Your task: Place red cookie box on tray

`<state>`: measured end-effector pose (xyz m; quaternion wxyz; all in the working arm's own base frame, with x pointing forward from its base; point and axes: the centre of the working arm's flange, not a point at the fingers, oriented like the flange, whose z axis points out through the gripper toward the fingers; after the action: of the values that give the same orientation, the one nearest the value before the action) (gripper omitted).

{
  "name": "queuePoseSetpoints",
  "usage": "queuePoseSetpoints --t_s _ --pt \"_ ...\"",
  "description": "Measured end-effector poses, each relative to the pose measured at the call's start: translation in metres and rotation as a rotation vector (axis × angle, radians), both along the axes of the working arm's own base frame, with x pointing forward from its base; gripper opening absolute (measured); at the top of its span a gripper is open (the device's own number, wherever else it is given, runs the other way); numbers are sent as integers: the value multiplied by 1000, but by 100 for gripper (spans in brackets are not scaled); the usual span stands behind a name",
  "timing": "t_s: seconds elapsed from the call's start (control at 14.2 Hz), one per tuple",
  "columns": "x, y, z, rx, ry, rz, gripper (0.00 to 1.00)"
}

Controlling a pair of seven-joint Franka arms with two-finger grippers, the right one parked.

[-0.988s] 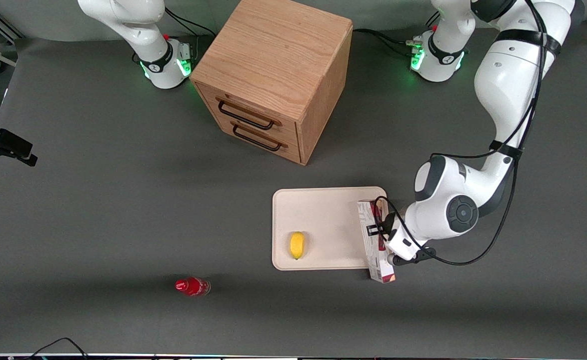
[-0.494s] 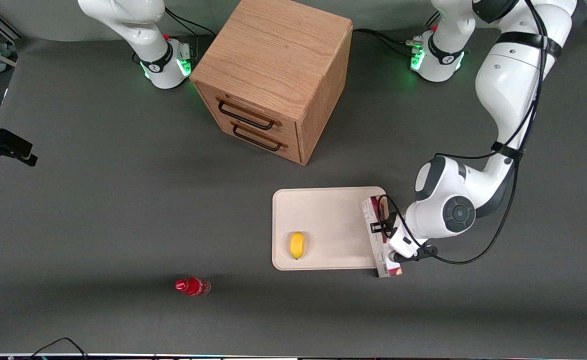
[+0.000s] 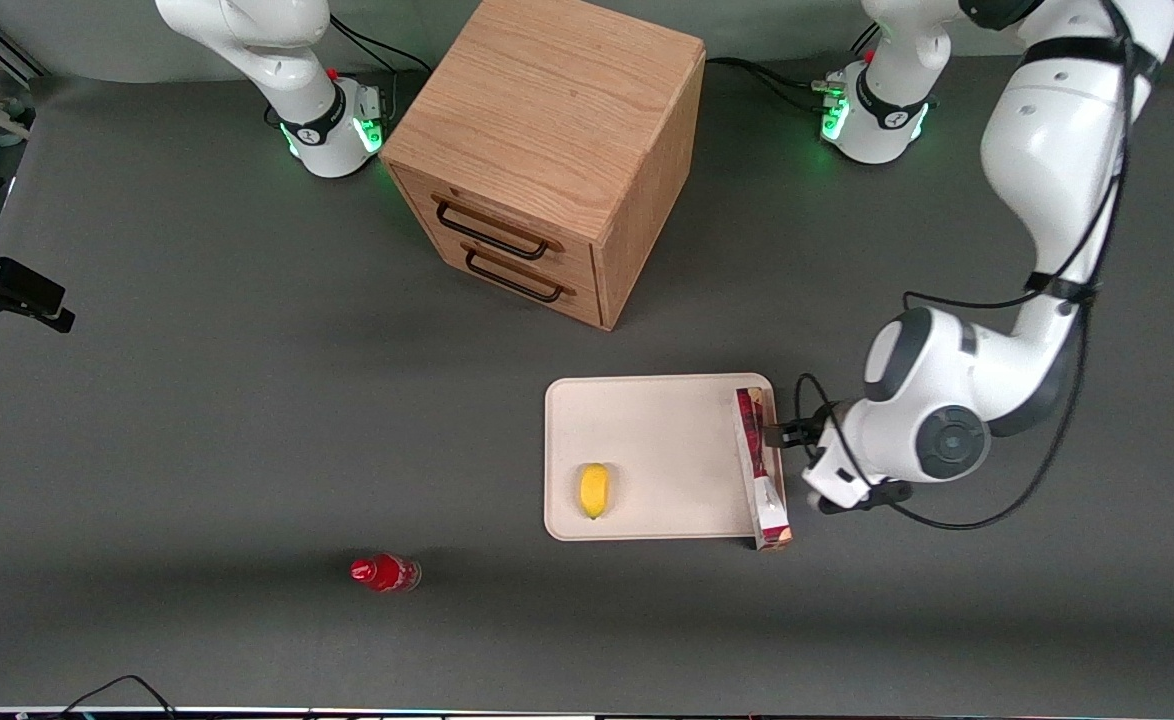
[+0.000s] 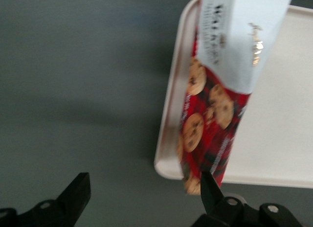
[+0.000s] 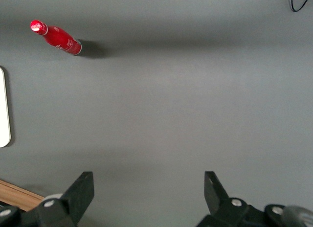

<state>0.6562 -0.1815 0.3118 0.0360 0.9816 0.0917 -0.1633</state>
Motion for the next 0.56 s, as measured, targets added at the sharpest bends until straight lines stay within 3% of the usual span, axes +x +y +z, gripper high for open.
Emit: queuePoseSetpoints --t_s 0.35,0.56 --pt "-12 54 132 60 76 -41 100" --pt "-35 101 207 85 72 -93 100"
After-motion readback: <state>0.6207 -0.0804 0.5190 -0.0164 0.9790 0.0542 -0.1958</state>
